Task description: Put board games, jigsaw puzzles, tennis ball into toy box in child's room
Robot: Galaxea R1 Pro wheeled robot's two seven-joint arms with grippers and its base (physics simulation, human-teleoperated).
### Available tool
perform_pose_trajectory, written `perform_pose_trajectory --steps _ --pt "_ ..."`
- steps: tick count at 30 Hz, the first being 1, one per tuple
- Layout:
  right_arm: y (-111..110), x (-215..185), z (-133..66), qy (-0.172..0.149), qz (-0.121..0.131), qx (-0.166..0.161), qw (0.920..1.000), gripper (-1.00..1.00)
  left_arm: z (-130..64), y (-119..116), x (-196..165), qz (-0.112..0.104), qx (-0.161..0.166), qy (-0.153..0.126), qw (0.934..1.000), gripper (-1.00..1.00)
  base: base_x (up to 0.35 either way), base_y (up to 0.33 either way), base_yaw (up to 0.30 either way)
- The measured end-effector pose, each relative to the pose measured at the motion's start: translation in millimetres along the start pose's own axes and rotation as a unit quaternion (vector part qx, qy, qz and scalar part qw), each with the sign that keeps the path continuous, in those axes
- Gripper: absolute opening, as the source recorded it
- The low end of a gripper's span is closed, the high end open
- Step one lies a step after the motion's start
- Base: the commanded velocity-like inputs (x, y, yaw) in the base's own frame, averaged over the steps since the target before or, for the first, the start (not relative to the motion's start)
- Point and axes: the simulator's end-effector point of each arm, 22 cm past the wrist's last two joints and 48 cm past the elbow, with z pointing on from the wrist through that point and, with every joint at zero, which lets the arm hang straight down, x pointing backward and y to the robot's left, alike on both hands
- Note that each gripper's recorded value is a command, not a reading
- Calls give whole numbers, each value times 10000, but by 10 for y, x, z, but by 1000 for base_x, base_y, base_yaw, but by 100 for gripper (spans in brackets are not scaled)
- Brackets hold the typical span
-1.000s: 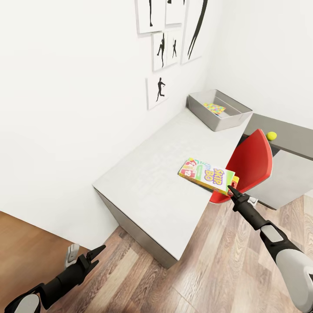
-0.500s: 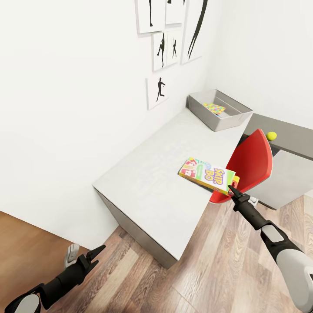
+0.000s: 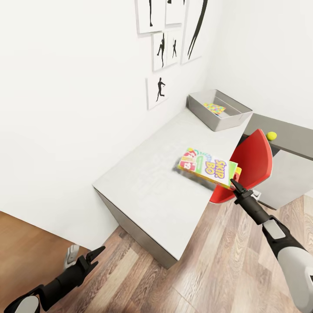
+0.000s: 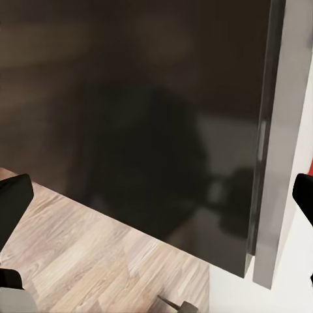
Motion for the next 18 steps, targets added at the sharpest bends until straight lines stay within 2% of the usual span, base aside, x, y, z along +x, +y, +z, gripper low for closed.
perform_pose_trajectory --steps 9,18 --pt "269 122 116 537 13 -288 9981 -100 -11 19 16 -13 -17 5 10000 100 0 0 0" --pt "422 198 99 775 -93 -431 9960 -100 -10 18 25 -17 -13 10 10000 100 0 0 0"
